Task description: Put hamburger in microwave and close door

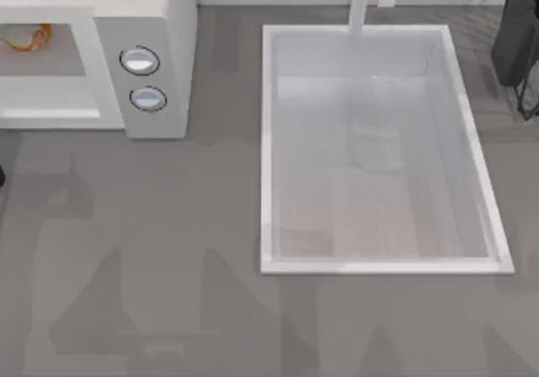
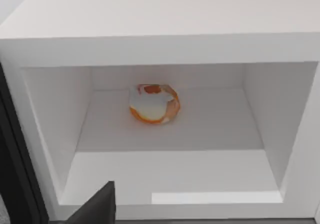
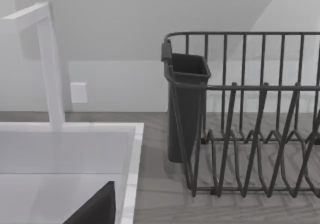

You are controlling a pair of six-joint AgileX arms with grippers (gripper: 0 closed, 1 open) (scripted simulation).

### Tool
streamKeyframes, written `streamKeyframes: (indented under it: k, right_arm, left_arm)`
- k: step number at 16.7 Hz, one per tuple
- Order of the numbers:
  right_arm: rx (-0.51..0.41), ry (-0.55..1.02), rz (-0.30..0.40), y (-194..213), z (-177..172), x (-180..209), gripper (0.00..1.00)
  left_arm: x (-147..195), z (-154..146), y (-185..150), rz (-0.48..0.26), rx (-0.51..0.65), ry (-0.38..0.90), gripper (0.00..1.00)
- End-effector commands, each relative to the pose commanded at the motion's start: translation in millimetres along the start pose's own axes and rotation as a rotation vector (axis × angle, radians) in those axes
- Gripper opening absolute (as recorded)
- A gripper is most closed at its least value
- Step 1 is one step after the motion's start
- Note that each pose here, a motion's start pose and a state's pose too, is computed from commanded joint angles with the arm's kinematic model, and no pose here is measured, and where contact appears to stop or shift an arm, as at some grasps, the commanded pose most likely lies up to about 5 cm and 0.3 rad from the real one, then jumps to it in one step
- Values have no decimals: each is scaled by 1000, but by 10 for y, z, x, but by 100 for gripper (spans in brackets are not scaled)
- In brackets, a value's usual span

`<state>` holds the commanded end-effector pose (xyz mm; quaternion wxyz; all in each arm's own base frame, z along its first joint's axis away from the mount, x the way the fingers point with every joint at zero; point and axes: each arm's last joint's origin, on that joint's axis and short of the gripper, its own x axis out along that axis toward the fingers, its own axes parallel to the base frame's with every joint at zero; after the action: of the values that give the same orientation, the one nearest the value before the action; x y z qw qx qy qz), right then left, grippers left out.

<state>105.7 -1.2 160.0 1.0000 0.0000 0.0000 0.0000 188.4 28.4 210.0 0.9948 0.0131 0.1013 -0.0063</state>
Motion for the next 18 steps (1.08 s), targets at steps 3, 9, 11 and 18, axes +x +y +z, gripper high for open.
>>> streamKeyframes:
  k: [3, 9, 11, 18]
  right_arm:
    - [0, 0, 0, 0, 0, 0, 100]
    - [0, 0, 0, 0, 0, 0, 100]
    - [0, 0, 0, 0, 0, 0, 100]
    - [0, 0, 0, 0, 0, 0, 100]
  left_arm:
    - [-423, -35, -155, 7, 11, -142, 100]
    - [-716, -491, -298, 13, -17, -221, 100]
    - [-711, -609, -316, 13, -24, -209, 100]
    - [-707, -648, -321, 13, -26, -203, 92]
